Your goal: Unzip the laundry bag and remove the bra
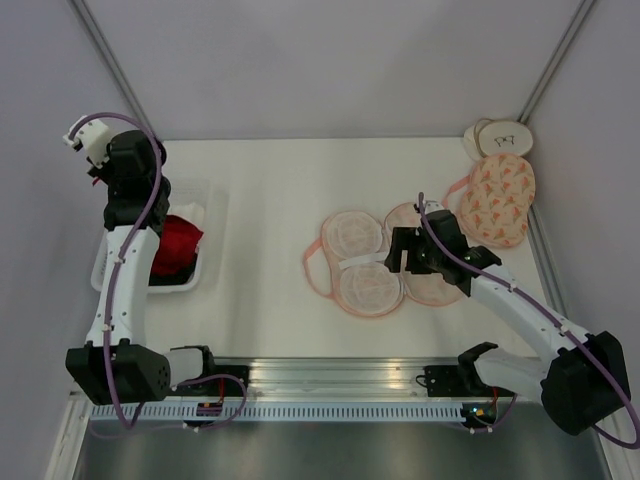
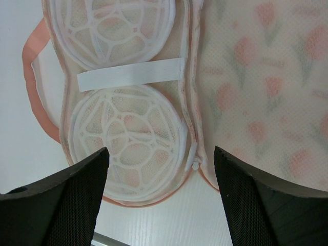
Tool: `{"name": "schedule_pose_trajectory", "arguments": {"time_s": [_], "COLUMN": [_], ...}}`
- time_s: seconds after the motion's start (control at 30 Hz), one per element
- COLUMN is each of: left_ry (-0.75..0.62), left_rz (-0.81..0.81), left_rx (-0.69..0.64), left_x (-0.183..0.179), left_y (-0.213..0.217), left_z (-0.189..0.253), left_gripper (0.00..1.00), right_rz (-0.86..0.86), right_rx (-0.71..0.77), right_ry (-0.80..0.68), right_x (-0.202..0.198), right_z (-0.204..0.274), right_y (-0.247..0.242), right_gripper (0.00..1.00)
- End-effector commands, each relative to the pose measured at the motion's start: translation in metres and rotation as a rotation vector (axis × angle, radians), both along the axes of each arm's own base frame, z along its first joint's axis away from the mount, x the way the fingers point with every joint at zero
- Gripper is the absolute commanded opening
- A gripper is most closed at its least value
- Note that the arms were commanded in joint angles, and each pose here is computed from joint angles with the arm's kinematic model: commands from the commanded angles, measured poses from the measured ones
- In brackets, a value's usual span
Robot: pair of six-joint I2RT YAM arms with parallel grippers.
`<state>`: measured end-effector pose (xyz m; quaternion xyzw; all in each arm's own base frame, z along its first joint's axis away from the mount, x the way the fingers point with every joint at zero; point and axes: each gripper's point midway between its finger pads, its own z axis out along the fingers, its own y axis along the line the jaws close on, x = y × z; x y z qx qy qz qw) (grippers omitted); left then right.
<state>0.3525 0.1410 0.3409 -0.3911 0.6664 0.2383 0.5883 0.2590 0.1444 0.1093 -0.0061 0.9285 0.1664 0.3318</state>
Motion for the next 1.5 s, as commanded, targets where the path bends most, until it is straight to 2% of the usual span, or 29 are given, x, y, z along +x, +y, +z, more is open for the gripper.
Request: {"name": "schedule_pose_trajectory", "arguments": {"time_s": [0.0,0.23,0.33,0.37,0.63,0.87,0.97,1.0,1.07,1.17,1.2,1.27,1.3,1.33,1.4,1.47], "left_ry": [-0.178,-0.161,-0.120,-0.085,0.045,0.100,0.158,0.184,0.223,0.210,0.202,0.144,0.140,0.130,0.080,0.054], "left_rz": [0.097,0.109,0.066,0.057,-0.092,-0.238,-0.276,-0.295,-0.306,-0.345,-0.342,-0.397,-0.423,-0.455,-0.488,-0.524], "left_rx": [0.000,0.004,-0.013,-0.028,-0.255,-0.517,-0.582,-0.608,-0.654,-0.695,-0.681,-0.654,-0.636,-0.623,-0.597,-0.593], "left_x": [-0.021,-0.012,0.003,0.007,0.024,0.031,0.028,0.027,0.025,0.016,0.011,0.009,0.006,0.004,-0.004,-0.010], "left_y": [0.014,0.019,0.015,0.013,-0.023,-0.072,-0.086,-0.092,-0.100,-0.117,-0.119,-0.134,-0.143,-0.154,-0.160,-0.170], "left_z": [0.054,0.050,0.032,0.013,-0.104,-0.168,-0.195,-0.205,-0.221,-0.224,-0.225,-0.202,-0.196,-0.189,-0.170,-0.159], "left_gripper": [0.02,0.02,0.02,0.02,0.02,0.02,0.02,0.06,0.07,0.24,0.41,0.58,0.72,0.80,0.92,0.95], "right_rz": [0.036,0.057,0.058,0.057,0.050,0.050,0.045,0.046,0.041,0.034,0.008,-0.025,-0.043,-0.053,-0.086,-0.128], "right_rx": [0.005,-0.003,-0.007,-0.006,0.008,0.013,0.005,0.005,0.001,0.002,-0.012,-0.028,-0.028,-0.032,-0.051,-0.075], "right_ry": [-0.036,-0.031,-0.023,-0.021,0.002,0.001,-0.006,-0.005,-0.007,-0.011,-0.029,-0.053,-0.065,-0.073,-0.102,-0.104], "right_x": [0.012,0.020,0.020,0.020,0.015,0.013,0.013,0.011,0.011,0.010,0.012,0.016,0.017,0.017,0.020,0.022], "right_z": [0.016,0.019,0.016,0.015,0.004,0.002,0.001,-0.001,-0.002,0.000,0.002,0.005,0.008,0.009,0.012,0.009], "right_y": [0.008,0.013,0.013,0.014,0.017,0.025,0.024,0.024,0.023,0.022,0.017,0.010,0.008,0.006,-0.002,-0.009], "right_gripper": [0.87,0.87,0.87,0.87,0.86,0.86,0.88,0.88,0.88,0.92,0.94,0.98,0.98,0.98,0.98,0.98]}}
